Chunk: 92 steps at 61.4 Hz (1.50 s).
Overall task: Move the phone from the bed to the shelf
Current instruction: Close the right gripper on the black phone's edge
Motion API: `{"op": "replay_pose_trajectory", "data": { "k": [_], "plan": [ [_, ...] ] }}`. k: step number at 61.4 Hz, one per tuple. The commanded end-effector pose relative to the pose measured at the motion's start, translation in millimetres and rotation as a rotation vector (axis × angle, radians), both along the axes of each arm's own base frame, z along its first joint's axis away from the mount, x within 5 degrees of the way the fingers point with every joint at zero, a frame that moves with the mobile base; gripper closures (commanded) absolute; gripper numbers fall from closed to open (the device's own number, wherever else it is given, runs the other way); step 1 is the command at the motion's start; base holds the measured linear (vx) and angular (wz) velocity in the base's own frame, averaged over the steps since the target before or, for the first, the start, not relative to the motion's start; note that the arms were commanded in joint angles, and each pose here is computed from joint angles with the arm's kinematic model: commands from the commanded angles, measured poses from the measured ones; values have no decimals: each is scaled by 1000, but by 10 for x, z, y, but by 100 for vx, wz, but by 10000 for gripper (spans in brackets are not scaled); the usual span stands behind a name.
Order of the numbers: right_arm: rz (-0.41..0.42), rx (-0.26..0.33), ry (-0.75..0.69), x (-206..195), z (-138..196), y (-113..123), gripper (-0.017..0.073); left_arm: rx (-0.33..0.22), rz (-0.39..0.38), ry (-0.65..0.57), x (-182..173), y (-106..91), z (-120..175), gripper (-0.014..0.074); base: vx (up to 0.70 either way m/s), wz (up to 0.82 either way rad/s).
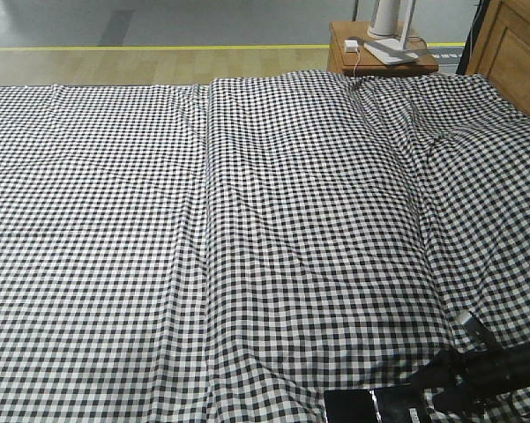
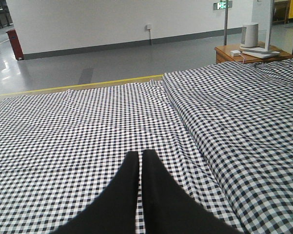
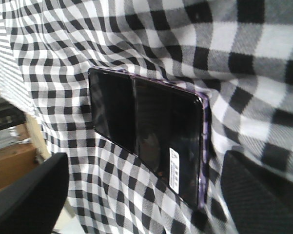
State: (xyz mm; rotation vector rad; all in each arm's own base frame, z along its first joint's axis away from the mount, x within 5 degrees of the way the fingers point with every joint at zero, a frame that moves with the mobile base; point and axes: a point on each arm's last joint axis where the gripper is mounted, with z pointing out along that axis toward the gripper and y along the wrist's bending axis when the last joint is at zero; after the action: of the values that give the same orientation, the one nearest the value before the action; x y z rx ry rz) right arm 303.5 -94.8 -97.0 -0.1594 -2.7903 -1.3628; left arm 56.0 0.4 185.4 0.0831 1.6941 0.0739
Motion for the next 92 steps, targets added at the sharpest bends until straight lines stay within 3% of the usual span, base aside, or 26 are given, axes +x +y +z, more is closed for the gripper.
{"op": "replay_pose_trajectory", "data": {
  "k": [1, 23, 36, 50, 64, 75, 92],
  "plan": [
    [-2, 66, -47, 107, 163, -27, -33, -9, -6, -107, -11, -5, 157, 593, 0, 0],
    [-9, 113, -20, 41, -23, 37, -33, -9, -6, -107, -11, -5, 157, 593, 0, 0],
    [48, 128, -9, 88, -66, 297, -33, -9, -6, -107, -11, -5, 157, 593, 0, 0],
    [152, 94, -14, 149, -99, 627, -33, -9, -6, -107, -11, -5, 157, 593, 0, 0],
    [142, 78, -18, 164, -111, 636, -12, -9, -6, -107, -11, -5, 157, 593, 0, 0],
    [130, 79, -34, 165, -107, 583, 111, -9, -6, -107, -11, -5, 157, 593, 0, 0],
    [122, 92, -53, 172, -95, 561, 529, -9, -6, -107, -11, -5, 157, 593, 0, 0]
  ]
}}
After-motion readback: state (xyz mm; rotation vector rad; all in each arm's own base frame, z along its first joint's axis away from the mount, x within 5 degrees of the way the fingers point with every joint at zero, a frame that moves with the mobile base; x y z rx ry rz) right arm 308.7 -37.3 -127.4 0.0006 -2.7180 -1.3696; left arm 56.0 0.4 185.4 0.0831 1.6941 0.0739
